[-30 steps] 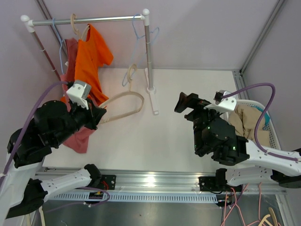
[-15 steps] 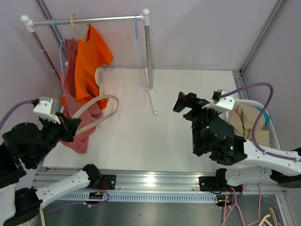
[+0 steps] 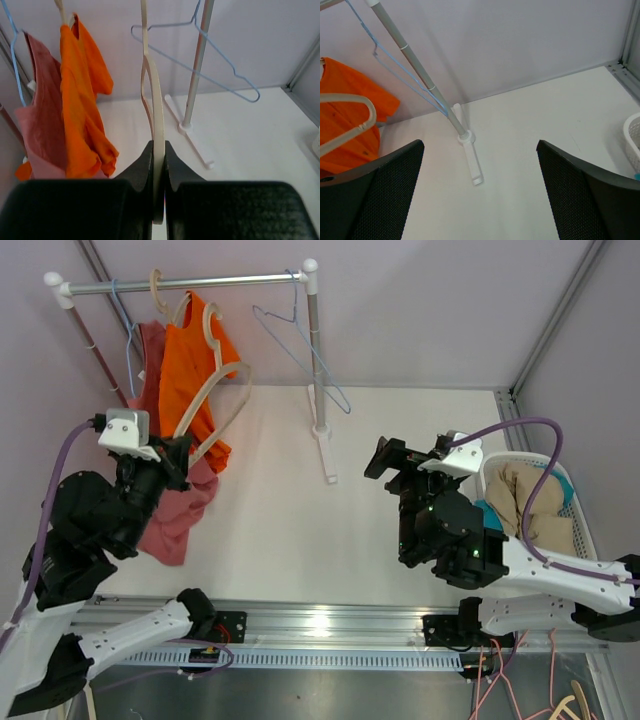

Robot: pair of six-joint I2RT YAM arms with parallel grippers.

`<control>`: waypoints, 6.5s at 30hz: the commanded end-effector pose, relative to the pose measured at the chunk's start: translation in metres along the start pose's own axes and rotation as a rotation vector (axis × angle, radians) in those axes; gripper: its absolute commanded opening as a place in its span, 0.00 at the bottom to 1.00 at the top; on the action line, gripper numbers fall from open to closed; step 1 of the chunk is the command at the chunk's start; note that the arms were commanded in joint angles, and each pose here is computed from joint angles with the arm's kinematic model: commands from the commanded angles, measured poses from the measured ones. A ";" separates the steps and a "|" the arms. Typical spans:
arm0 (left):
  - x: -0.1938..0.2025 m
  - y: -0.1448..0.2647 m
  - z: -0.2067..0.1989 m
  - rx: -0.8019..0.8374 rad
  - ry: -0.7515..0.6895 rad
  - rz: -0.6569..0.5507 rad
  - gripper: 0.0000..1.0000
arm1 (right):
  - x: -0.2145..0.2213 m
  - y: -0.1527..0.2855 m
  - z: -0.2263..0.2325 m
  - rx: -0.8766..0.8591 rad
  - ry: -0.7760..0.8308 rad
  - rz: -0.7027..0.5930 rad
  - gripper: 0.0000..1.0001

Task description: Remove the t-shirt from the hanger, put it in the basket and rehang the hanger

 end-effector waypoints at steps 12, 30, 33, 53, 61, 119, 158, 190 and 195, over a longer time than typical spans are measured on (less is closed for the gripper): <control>-0.052 -0.055 -0.021 -0.053 -0.100 -0.154 0.01 | 0.010 -0.006 -0.013 0.303 0.089 -0.023 0.99; -0.051 -0.117 -0.043 -0.125 -0.174 -0.114 0.01 | 0.010 -0.006 -0.015 0.286 0.078 -0.030 0.99; -0.051 -0.117 -0.043 -0.128 -0.173 -0.123 0.01 | 0.012 -0.006 -0.016 0.287 0.082 -0.030 0.99; -0.019 -0.149 -0.070 0.027 -0.127 0.013 0.10 | 0.010 -0.002 -0.005 0.233 0.100 -0.018 1.00; -0.032 -0.111 -0.058 0.099 -0.062 -0.032 0.54 | 0.010 -0.003 -0.004 0.224 0.118 -0.022 0.99; -0.035 -0.303 0.145 -0.295 0.089 -0.049 0.75 | -0.003 -0.173 -0.032 -0.333 0.121 0.233 0.99; -0.105 -0.207 0.075 -0.225 0.189 -0.078 0.01 | 0.004 -0.159 -0.027 -0.461 0.087 0.306 0.99; -0.032 -0.118 0.012 -0.619 0.162 0.061 0.01 | 0.105 0.074 0.181 -1.371 0.022 0.434 0.86; -0.028 -0.125 0.009 -0.591 0.137 0.061 0.01 | 0.112 0.073 0.174 -1.297 0.080 0.471 0.00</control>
Point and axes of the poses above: each gripper's point midway between its finger pads, its own y axis back along the fingers, its own z axis along the line the jaws close on, x = y × z, the point moved 9 cm from there along y, back along the fingers, and after that the axes turned 3 degrees about -y, right-handed, at the moved point
